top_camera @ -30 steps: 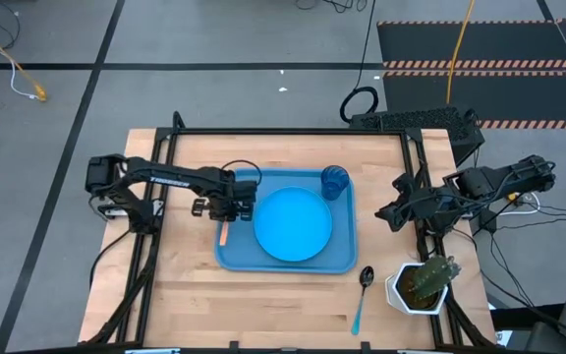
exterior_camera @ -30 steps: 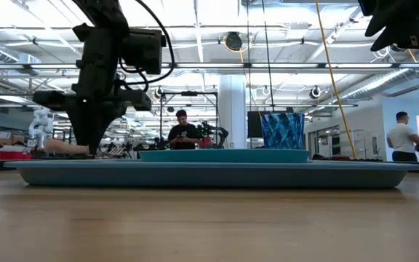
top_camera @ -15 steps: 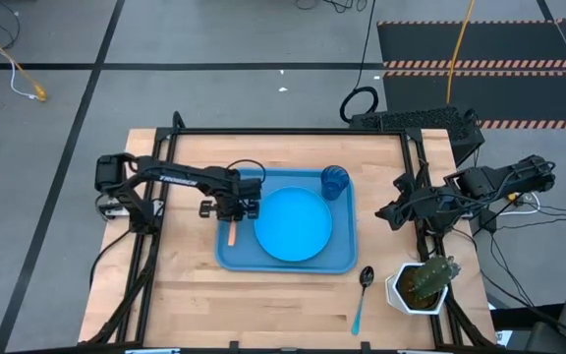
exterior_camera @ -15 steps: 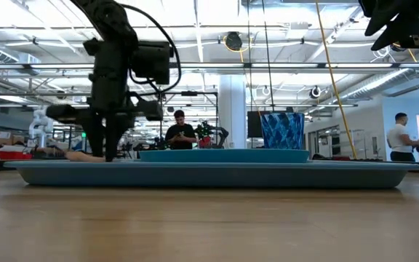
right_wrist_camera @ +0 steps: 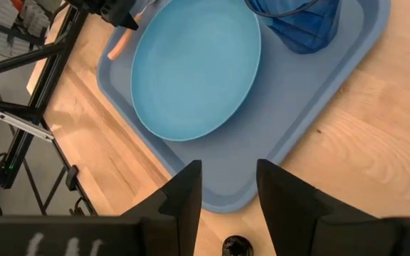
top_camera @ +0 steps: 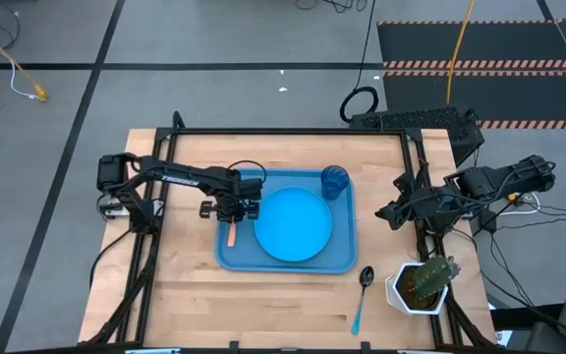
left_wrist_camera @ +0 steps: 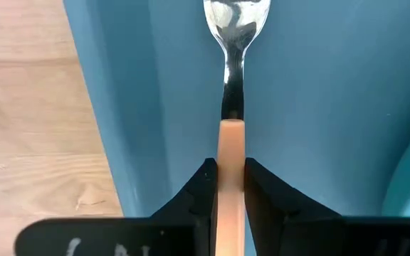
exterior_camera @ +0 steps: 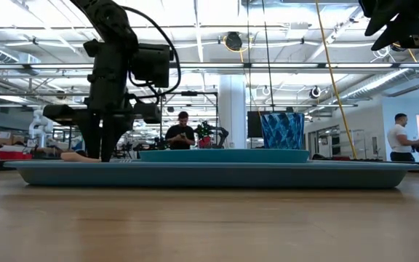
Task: Pick and place plate/cup/fork/spoon on tray
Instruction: Put the brown fork on the blue tray to the left of the blue plate
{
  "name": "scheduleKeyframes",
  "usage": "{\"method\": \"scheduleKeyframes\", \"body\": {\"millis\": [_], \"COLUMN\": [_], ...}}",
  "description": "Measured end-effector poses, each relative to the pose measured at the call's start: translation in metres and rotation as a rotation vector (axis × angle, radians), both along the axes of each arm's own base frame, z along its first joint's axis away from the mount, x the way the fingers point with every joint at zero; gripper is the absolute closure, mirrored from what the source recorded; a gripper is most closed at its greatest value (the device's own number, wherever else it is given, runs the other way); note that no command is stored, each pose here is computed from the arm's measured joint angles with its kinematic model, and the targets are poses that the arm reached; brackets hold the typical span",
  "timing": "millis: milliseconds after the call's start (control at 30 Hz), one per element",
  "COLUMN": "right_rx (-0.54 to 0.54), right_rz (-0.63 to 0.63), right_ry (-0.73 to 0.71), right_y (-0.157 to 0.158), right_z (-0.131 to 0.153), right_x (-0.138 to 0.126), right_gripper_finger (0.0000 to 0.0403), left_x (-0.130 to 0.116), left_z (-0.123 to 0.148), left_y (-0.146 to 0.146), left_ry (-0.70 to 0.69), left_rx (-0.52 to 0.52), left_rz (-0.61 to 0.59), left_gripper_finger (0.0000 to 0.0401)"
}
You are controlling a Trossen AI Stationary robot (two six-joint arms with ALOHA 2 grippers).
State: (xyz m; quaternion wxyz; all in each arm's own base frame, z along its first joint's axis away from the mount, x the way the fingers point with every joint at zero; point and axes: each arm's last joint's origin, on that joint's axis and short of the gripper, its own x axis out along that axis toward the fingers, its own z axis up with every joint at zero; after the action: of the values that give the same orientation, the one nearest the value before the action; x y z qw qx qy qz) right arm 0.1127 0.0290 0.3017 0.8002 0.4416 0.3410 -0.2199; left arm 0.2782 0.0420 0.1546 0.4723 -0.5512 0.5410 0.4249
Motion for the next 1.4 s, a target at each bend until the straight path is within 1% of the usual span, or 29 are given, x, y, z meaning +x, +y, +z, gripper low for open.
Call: {"method": "scheduleKeyframes", "body": {"millis": [100, 300, 433, 800, 933, 1133, 1300, 1400], "right_rx": [0.001, 0.002, 0.002, 0.019, 0.019, 0.019, 0.019, 0.019], "right_rz": [0.001, 0.001, 0.002, 0.018, 0.017, 0.018, 0.017, 0.017], "right_ry": [0.000, 0.000, 0.000, 0.006, 0.006, 0.006, 0.006, 0.007], "right_y": [0.000, 0.000, 0.000, 0.001, 0.001, 0.001, 0.001, 0.001], "right_z": [0.000, 0.000, 0.000, 0.000, 0.000, 0.000, 0.000, 0.000], "right_x": [0.000, 0.000, 0.000, 0.000, 0.000, 0.000, 0.000, 0.000], "right_gripper_finger": [0.0275, 0.0275, 0.0275, 0.0275, 0.0275, 0.0275, 0.0275, 0.0275], "left_x": [0.001, 0.001, 0.001, 0.000, -0.003, -0.001, 0.006, 0.007], "left_z": [0.000, 0.000, 0.000, 0.000, 0.000, 0.000, 0.000, 0.000], "left_y": [0.000, 0.000, 0.000, -0.001, -0.001, -0.003, -0.008, -0.010], "left_ry": [-0.009, -0.004, -0.006, -0.014, 0.005, 0.004, -0.049, -0.050], "left_rx": [-0.005, -0.008, -0.010, -0.014, -0.015, -0.006, 0.001, 0.004], "left_rz": [0.005, 0.024, 0.014, -0.076, -0.097, -0.070, -0.023, -0.006], "left_gripper_finger": [0.0336, 0.0284, 0.0266, 0.0265, 0.0265, 0.0265, 0.0265, 0.0265]}}
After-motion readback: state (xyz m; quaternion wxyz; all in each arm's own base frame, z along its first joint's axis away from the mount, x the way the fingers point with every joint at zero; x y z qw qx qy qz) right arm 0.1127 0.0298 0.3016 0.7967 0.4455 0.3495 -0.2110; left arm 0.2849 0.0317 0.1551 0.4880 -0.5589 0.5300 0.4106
